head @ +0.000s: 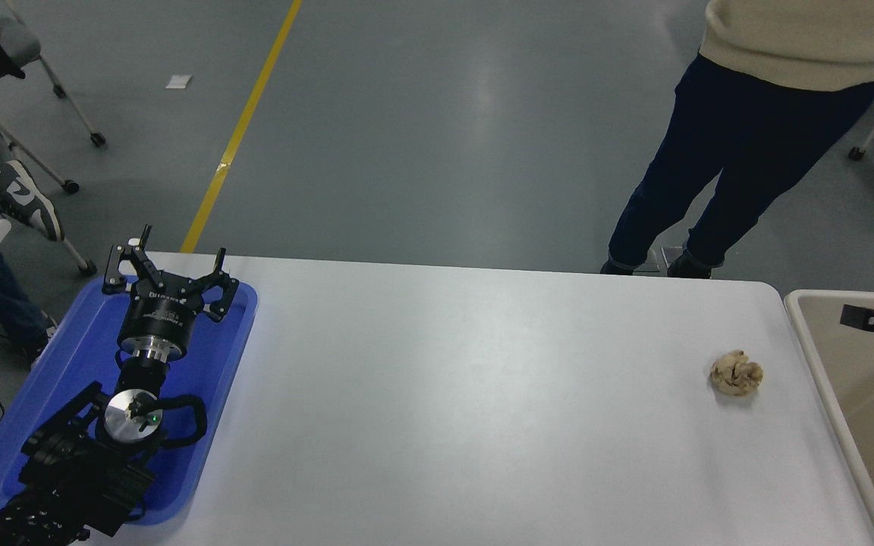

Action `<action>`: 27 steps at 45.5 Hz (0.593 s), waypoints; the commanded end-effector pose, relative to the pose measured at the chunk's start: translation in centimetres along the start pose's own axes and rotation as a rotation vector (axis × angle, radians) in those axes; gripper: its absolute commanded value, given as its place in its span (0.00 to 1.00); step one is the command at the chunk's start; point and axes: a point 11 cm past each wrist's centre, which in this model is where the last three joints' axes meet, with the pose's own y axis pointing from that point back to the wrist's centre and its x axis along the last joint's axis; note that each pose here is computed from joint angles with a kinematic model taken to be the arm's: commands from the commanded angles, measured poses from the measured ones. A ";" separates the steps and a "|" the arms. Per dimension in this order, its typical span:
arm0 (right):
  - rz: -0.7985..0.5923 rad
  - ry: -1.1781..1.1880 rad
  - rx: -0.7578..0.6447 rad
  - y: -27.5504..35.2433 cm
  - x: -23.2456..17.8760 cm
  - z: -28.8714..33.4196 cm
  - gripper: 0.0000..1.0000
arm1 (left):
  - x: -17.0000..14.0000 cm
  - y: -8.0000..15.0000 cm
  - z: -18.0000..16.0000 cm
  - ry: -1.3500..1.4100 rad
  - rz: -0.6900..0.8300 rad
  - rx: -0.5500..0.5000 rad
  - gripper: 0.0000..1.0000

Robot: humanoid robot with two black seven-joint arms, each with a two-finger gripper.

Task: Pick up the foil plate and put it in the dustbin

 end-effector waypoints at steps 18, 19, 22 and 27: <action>-0.274 0.214 0.286 5.5 2.2 -17.4 1.00 | 0.0 0.0 0.0 -0.001 0.002 0.001 1.00; -0.282 0.234 0.291 6.0 2.2 -17.8 1.00 | 0.0 0.0 0.0 -0.001 0.001 0.001 1.00; -0.316 0.282 0.311 7.4 1.9 -18.9 1.00 | 0.0 0.0 0.0 -0.001 0.001 0.001 1.00; -0.372 0.367 0.348 10.6 1.4 -21.4 1.00 | 0.0 0.0 0.0 -0.002 0.000 0.002 1.00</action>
